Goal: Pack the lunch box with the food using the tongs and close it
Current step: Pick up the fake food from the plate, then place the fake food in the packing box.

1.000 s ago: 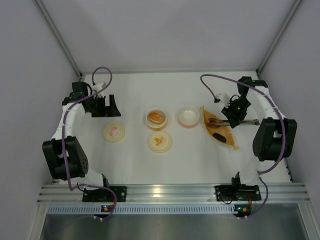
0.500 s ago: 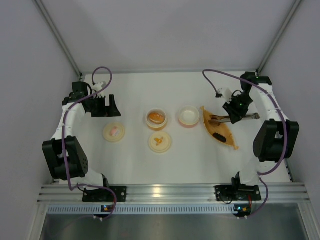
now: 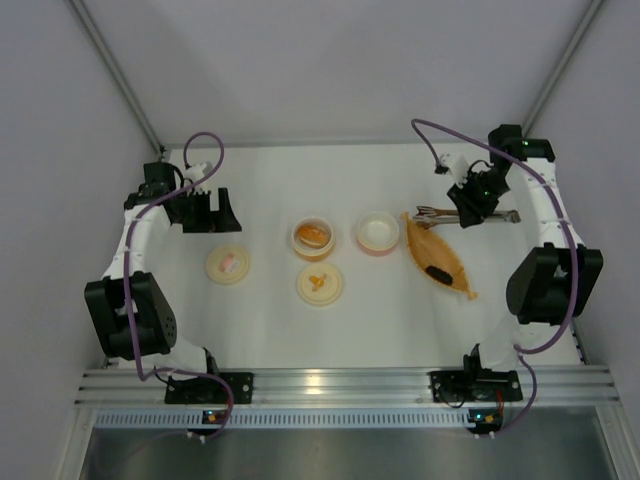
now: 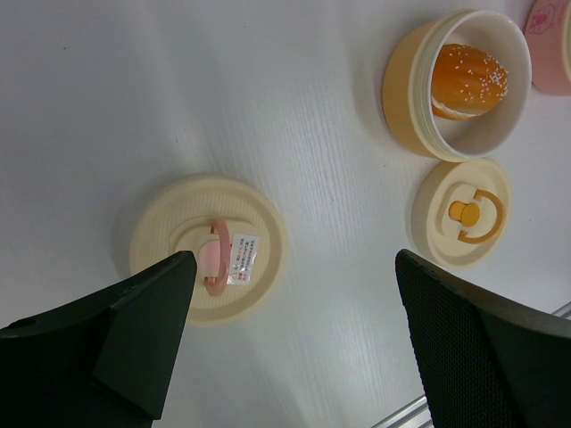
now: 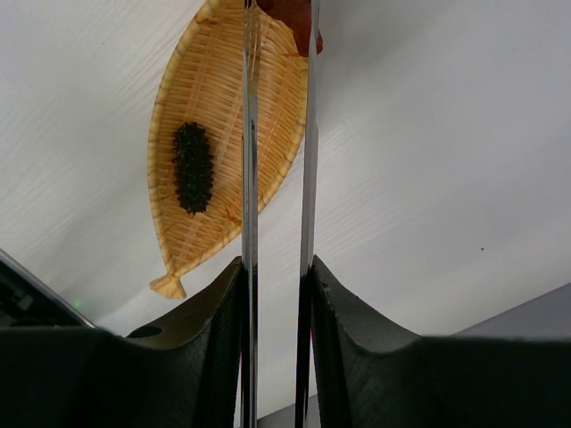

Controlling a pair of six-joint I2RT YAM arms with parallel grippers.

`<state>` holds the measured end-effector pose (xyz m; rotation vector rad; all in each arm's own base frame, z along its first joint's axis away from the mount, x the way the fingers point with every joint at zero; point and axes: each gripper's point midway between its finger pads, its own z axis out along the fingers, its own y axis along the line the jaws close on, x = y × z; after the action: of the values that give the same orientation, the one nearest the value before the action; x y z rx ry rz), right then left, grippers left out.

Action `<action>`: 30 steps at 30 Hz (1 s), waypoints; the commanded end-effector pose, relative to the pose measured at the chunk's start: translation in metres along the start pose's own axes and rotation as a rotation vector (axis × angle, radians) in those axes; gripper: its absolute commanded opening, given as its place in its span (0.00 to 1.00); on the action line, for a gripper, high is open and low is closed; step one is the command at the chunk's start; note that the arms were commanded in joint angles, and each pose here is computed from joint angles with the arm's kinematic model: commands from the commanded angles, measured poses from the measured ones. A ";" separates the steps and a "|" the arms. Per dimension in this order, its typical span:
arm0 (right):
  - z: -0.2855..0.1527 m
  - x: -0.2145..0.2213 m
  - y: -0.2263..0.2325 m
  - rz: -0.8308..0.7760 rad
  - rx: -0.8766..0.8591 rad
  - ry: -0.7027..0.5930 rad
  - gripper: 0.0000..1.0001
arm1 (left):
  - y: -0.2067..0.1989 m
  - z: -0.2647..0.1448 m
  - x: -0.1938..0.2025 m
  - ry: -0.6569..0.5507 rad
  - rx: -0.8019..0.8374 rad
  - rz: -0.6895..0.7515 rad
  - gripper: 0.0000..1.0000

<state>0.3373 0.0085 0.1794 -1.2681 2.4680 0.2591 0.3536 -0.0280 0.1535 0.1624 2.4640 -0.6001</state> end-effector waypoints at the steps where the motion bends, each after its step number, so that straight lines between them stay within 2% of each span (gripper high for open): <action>1: -0.020 0.002 0.025 0.032 -0.064 -0.016 0.04 | -0.002 -0.004 -0.018 -0.050 0.007 0.026 0.98; 14: -0.036 -0.026 0.051 0.006 -0.110 -0.092 0.02 | -0.002 -0.004 -0.019 -0.051 0.010 0.024 0.98; 20: -0.026 -0.059 0.082 -0.060 -0.166 -0.113 0.02 | -0.001 -0.005 -0.018 -0.049 0.005 0.027 0.98; 30: 0.000 -0.070 0.094 -0.072 -0.192 -0.075 0.02 | 0.000 -0.004 -0.013 -0.043 0.000 0.031 0.98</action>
<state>0.3247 0.1110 0.2026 -1.3888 2.3133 0.4540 0.3536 -0.0280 0.1533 0.1605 2.4652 -0.6000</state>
